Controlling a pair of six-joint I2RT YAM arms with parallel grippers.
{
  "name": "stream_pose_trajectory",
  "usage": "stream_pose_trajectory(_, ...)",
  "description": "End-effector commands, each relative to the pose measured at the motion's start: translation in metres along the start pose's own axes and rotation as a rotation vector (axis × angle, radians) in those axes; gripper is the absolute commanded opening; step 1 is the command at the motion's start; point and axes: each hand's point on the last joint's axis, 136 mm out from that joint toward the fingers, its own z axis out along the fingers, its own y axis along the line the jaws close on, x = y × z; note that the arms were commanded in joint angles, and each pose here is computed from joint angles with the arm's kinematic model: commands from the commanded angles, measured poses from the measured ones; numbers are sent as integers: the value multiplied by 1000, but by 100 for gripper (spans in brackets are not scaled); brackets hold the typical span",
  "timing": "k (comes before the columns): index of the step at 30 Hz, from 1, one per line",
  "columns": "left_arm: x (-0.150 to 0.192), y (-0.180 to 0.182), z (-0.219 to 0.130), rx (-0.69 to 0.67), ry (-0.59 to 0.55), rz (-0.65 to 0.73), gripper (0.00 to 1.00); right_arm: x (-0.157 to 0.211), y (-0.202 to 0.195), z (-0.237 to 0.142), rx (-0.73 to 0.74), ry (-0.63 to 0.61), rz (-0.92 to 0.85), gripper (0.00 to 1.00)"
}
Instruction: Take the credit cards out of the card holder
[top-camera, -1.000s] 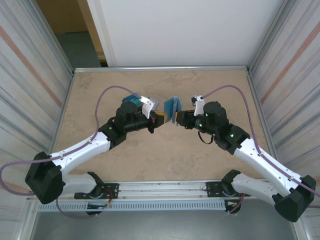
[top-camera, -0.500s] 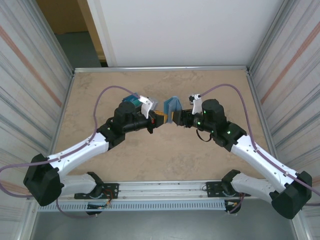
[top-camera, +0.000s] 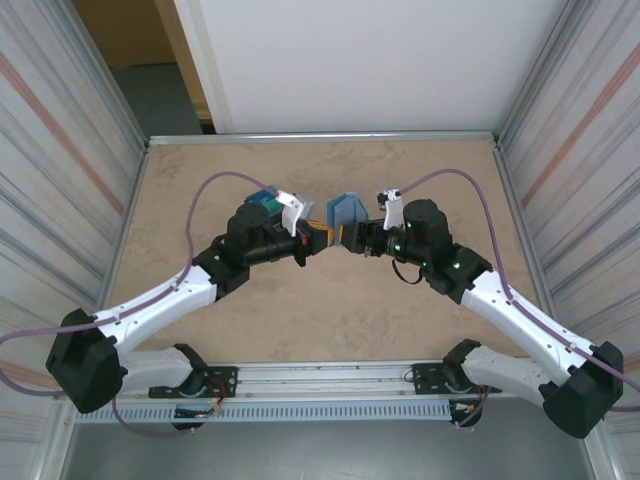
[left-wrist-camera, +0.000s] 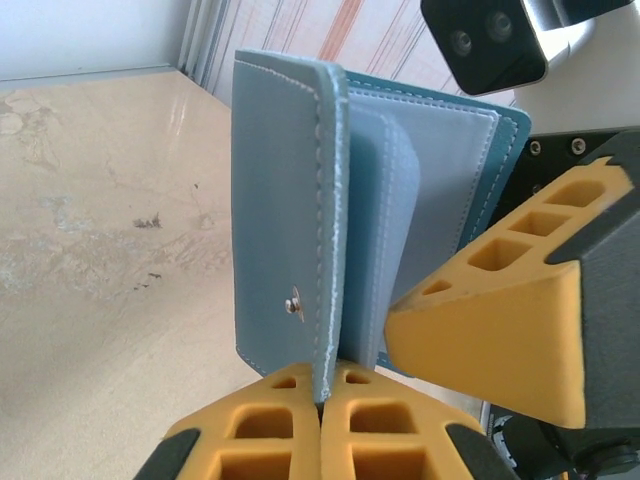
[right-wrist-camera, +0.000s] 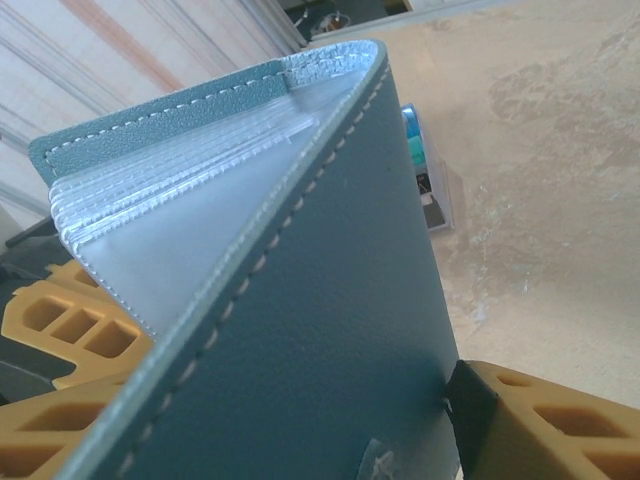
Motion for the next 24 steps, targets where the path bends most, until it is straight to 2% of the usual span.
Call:
stream_pose_trajectory(1,-21,-14,-10,54,-70,11,0,-1,1,-3,-10,-11,-34,69)
stream_pose_trajectory(17,-20,-22,-13,112,-59,0,0,-10,-11,-12,62,-54,-25,55)
stream_pose_trajectory(24,-24,-14,-16,117,-83,-59,0,-10,-5,-19,22,-58,-36,59)
